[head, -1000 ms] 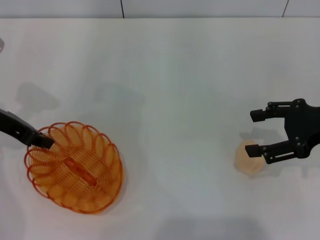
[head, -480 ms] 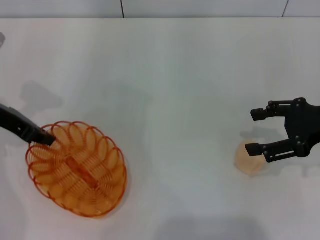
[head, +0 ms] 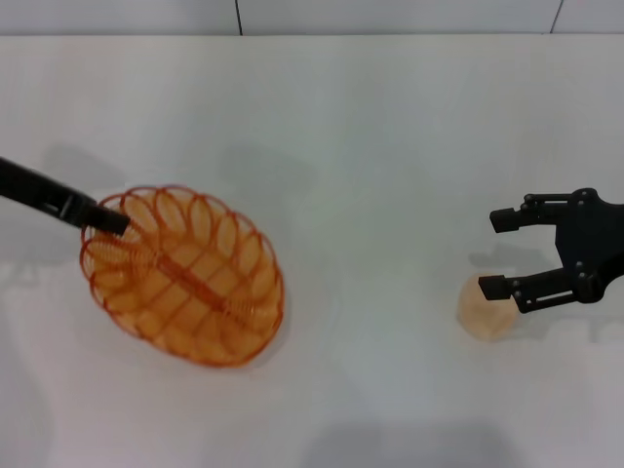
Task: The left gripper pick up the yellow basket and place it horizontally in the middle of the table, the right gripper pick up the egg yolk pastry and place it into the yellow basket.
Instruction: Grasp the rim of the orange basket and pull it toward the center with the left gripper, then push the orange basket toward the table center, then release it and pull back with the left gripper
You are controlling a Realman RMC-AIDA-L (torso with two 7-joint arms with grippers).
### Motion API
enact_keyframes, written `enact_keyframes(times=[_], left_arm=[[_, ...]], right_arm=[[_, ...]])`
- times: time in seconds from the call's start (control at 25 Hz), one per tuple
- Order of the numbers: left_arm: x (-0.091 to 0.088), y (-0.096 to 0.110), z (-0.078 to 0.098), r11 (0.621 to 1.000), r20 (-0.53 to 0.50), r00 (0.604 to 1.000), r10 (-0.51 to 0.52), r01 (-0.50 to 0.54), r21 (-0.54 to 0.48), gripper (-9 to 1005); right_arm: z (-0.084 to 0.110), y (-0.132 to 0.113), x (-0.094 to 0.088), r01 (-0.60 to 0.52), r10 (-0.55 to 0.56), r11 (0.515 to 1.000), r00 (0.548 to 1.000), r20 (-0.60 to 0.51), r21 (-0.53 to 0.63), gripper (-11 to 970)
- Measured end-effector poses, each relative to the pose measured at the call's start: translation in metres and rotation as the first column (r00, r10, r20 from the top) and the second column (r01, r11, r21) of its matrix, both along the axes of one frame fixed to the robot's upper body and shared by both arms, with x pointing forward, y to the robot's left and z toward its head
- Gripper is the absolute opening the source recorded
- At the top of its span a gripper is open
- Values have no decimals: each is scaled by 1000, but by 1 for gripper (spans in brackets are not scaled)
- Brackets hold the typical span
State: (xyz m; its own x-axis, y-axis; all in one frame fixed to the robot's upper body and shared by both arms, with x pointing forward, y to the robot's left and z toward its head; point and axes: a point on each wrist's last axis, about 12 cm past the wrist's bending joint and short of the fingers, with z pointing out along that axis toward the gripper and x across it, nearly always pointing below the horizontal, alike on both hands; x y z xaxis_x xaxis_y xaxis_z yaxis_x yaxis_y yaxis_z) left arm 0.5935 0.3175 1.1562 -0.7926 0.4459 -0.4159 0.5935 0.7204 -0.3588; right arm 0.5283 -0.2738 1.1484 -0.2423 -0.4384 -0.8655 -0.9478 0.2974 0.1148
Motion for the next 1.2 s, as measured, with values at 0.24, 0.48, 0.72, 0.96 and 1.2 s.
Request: enact_keyframes(times=[0.24,0.48,0.72,0.96,1.2], left_arm=[[5,2,11,990,-33,990,137,-138,-23,86],[10,-1,16,961,-101,958,269,-274,-45,85],[14,-11,19,931,-161,928,336,-353,-91,85],[15,-19,15,897,-214,899,382,-416,-146,85],[13,-28,-3,891,-271,882,385,-432,-140,85]], right_arm=[[1,0,1,3,-3,1000,1000,4,9,869],[1,1,1,5,-5,1000,1000,7,13,868],[2,1,1,4,-5,1000,1000,8,16,868],[2,1,1,2,-2,1000,1000,8,21,869],[2,3,0,-12,12,1000,1000,6,19,869]])
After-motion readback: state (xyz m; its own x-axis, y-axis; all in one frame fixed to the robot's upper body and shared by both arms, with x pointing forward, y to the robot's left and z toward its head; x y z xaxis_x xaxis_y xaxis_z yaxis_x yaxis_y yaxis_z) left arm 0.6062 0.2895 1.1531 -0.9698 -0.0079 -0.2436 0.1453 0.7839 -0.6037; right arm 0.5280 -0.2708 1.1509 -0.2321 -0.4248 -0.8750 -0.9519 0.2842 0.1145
